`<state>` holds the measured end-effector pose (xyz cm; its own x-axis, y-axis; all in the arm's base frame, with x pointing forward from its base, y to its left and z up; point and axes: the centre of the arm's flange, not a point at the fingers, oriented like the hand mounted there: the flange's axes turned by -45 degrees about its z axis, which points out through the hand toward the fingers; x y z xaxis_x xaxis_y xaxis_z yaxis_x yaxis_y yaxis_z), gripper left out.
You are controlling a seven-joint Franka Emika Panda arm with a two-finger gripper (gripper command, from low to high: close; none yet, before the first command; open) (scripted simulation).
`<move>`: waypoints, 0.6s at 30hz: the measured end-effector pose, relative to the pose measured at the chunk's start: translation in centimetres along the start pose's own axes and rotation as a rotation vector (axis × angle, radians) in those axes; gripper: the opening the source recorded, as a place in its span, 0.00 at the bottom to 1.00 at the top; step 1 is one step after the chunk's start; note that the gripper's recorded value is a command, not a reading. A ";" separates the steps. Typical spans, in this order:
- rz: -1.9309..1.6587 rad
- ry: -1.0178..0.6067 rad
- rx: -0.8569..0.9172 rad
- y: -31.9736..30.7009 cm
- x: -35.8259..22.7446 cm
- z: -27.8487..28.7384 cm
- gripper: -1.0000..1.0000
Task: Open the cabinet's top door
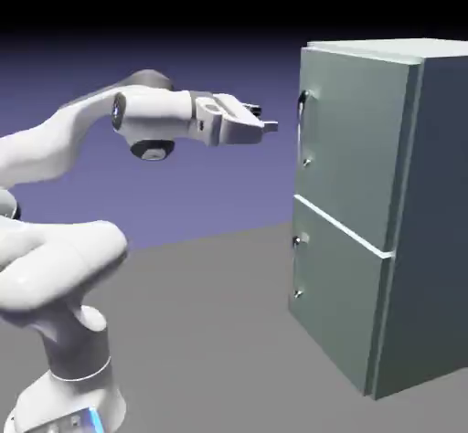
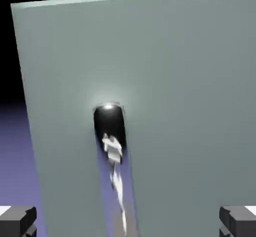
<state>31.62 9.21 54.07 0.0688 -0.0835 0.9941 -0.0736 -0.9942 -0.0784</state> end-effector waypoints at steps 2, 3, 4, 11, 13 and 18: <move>-0.023 0.024 0.004 -0.1 -1.0 0.9 0.50; -0.035 0.036 0.005 -0.2 -1.4 1.3 0.50; -0.047 0.047 0.007 -0.1 -2.0 1.8 0.50; -0.079 0.075 0.009 -0.1 -3.0 6.1 0.50; -0.079 0.074 0.010 0.0 -2.9 8.0 0.00; -0.083 0.071 0.108 1.6 -2.9 5.6 0.00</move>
<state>36.91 7.51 50.60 -0.0004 0.0002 1.0000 0.0373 -0.9993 0.0002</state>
